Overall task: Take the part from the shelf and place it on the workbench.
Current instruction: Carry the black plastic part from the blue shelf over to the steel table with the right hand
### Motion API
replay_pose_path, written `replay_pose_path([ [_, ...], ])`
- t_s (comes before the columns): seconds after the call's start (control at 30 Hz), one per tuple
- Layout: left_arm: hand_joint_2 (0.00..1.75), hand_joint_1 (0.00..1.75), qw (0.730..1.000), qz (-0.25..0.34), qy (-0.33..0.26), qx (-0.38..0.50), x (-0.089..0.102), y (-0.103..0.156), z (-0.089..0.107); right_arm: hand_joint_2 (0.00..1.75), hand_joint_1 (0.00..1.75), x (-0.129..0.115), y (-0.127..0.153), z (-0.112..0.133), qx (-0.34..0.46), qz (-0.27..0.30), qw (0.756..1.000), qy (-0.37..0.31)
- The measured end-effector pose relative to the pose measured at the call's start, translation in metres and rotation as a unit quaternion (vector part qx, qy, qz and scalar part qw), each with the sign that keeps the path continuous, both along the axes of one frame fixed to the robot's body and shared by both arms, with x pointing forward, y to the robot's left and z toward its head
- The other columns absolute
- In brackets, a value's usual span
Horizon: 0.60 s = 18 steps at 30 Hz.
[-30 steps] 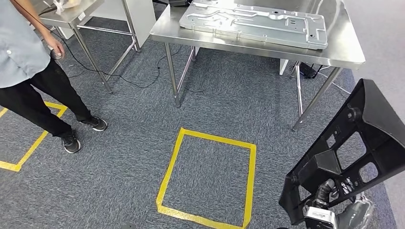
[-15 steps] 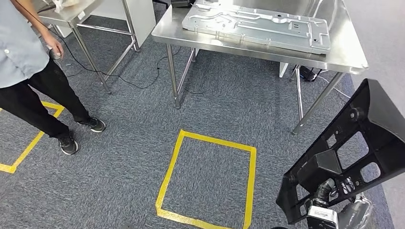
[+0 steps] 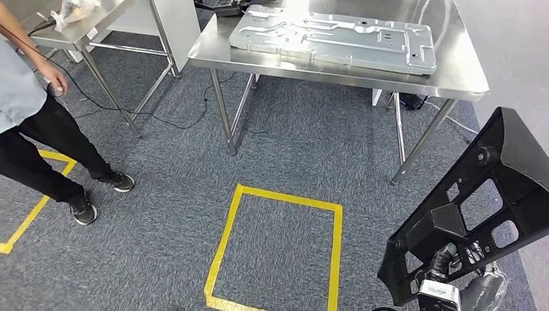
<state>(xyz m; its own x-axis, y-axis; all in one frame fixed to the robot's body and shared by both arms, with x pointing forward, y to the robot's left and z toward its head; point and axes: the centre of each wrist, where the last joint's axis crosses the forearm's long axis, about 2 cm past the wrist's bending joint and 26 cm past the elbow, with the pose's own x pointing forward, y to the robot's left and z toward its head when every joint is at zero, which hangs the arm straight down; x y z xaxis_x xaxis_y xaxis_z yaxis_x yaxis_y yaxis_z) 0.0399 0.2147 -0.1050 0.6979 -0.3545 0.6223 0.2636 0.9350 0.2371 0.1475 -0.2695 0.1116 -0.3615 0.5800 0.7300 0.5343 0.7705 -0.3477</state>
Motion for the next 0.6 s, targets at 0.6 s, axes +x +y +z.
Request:
replay_pose_path([
  [0.6,1.75,0.0,0.999,0.008,0.003,0.035,0.0011,0.0002,0.0006,1.75,1.75,-0.0018,-0.0012,-0.0014,0.009,-0.002,1.0,0.001],
])
